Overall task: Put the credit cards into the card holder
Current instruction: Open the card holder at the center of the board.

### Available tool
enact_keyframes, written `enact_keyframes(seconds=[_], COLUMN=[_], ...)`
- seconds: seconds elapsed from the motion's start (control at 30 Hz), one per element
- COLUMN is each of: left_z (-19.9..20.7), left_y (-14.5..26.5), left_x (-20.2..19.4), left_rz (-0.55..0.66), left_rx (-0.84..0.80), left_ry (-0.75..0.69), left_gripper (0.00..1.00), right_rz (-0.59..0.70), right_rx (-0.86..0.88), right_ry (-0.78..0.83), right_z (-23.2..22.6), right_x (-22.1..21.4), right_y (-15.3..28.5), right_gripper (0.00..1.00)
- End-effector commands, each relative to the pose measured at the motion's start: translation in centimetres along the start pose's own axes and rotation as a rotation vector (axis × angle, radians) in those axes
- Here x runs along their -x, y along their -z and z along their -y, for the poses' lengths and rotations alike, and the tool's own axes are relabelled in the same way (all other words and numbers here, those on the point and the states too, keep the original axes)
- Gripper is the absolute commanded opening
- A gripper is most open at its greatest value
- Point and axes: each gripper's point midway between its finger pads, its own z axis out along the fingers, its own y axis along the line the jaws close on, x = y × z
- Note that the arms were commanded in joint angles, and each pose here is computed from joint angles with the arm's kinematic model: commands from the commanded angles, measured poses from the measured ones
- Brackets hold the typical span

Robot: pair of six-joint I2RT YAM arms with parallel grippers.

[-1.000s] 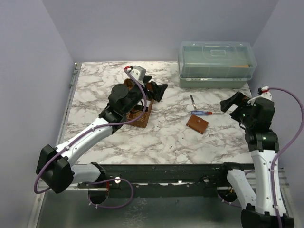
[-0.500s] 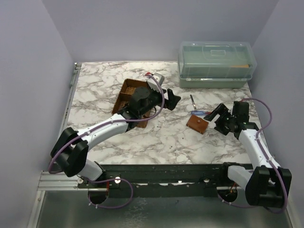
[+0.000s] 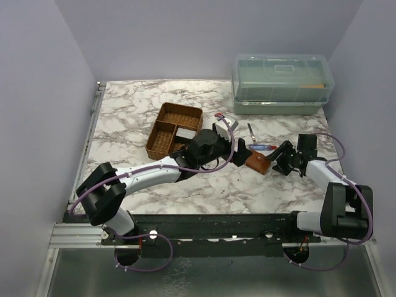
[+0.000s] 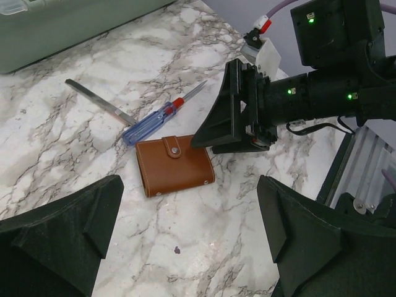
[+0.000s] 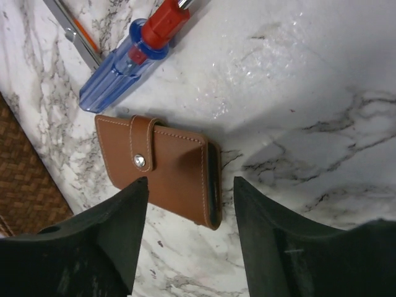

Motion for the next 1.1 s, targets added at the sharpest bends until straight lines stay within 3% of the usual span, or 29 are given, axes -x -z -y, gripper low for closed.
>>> enact_keyframes(seconds=[0.0,0.13,0.33,0.43,0.53,0.73,1.07], left_z=[-0.5,-0.9,-1.6,-2.8,-4.5,-8.2,-8.3], left_y=[-0.7,-1.2,-2.0,-2.6,-2.8,-2.6,-2.9], left_x=[0.6,0.0,-1.2,-2.0,-3.0,-8.0,-14.6], left_rz=[0.019,-0.001,-0.053,-0.076,-0.117,-0.287,-0.429], left_rx=[0.043,0.062,0.106,0.140,0.143,0.185,0.311], left_ry=[0.018,0.027,0.078,0.186,0.389,0.752,0.990], left_gripper=[0.99,0.99,0.99,0.99,0.98,0.98,0.94], right_rz=[-0.004,-0.044,-0.121,-0.164,-0.182,-0.198,-0.212], right_rx=[0.063,0.108,0.238,0.297,0.348,0.417,0.548], right_ry=[0.036,0.053,0.005,-0.022,-0.044,-0.084,-0.194], right_z=[-0.8,-1.1,-2.1,-2.6,-3.3,-4.4,-6.0], right_x=[0.6,-0.3,-2.6,-3.8,-4.5,-5.0,-5.8], right_y=[-1.2,-1.6,-2.2,-2.1,-1.5,-0.4,1.6], right_gripper=[0.54,0.34,0.18,0.13,0.10,0.01,0.00])
